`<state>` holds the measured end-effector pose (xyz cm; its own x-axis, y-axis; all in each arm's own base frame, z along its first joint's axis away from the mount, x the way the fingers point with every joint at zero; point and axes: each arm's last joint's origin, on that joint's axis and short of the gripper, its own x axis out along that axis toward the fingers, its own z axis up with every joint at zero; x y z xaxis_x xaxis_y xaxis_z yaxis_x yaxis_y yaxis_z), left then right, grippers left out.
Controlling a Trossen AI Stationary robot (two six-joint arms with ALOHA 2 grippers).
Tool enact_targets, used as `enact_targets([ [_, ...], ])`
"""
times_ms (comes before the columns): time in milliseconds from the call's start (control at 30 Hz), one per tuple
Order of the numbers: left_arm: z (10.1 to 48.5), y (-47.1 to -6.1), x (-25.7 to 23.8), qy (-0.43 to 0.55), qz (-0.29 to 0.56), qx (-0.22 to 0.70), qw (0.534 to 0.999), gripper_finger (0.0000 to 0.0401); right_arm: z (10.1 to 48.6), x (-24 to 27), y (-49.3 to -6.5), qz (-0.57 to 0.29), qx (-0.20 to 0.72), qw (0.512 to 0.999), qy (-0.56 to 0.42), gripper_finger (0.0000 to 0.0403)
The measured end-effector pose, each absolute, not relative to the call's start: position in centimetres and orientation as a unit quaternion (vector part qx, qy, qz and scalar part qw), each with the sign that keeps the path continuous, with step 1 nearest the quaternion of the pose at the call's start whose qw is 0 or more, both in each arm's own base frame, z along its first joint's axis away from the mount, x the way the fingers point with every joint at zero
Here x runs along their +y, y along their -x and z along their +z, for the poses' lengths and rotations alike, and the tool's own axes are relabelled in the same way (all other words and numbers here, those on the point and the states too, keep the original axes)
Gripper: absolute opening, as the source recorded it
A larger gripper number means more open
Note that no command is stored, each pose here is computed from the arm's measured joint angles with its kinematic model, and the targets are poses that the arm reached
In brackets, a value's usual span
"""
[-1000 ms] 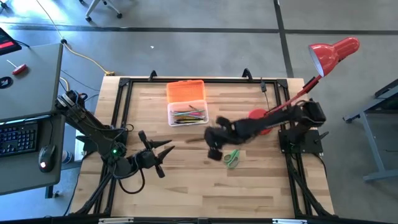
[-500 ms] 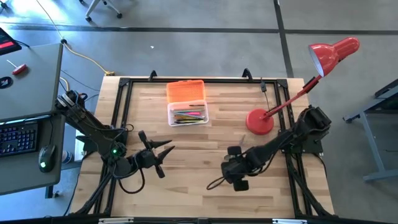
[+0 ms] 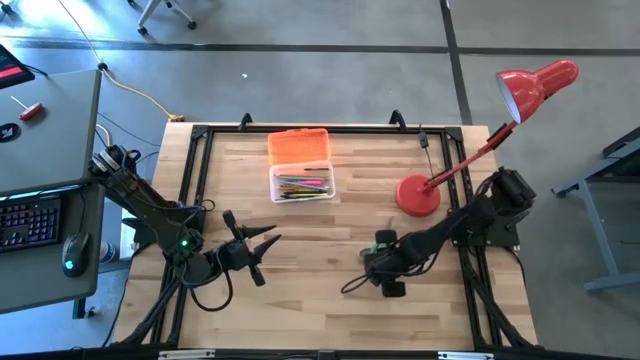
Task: Pick & place school supplies into a supply box
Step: Put the green scissors into the orange supply box
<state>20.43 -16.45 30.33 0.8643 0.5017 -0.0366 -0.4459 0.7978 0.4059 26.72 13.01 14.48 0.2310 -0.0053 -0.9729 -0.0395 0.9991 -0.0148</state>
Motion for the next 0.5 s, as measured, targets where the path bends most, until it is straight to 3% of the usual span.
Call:
enact_targets([
  [500, 30.33, -20.43, -16.45, -0.196, 0.251, 0.071, 0.945, 0.014, 14.17, 12.42, -27.26, 0.097, 0.595, 0.789, 0.118, 0.0083],
])
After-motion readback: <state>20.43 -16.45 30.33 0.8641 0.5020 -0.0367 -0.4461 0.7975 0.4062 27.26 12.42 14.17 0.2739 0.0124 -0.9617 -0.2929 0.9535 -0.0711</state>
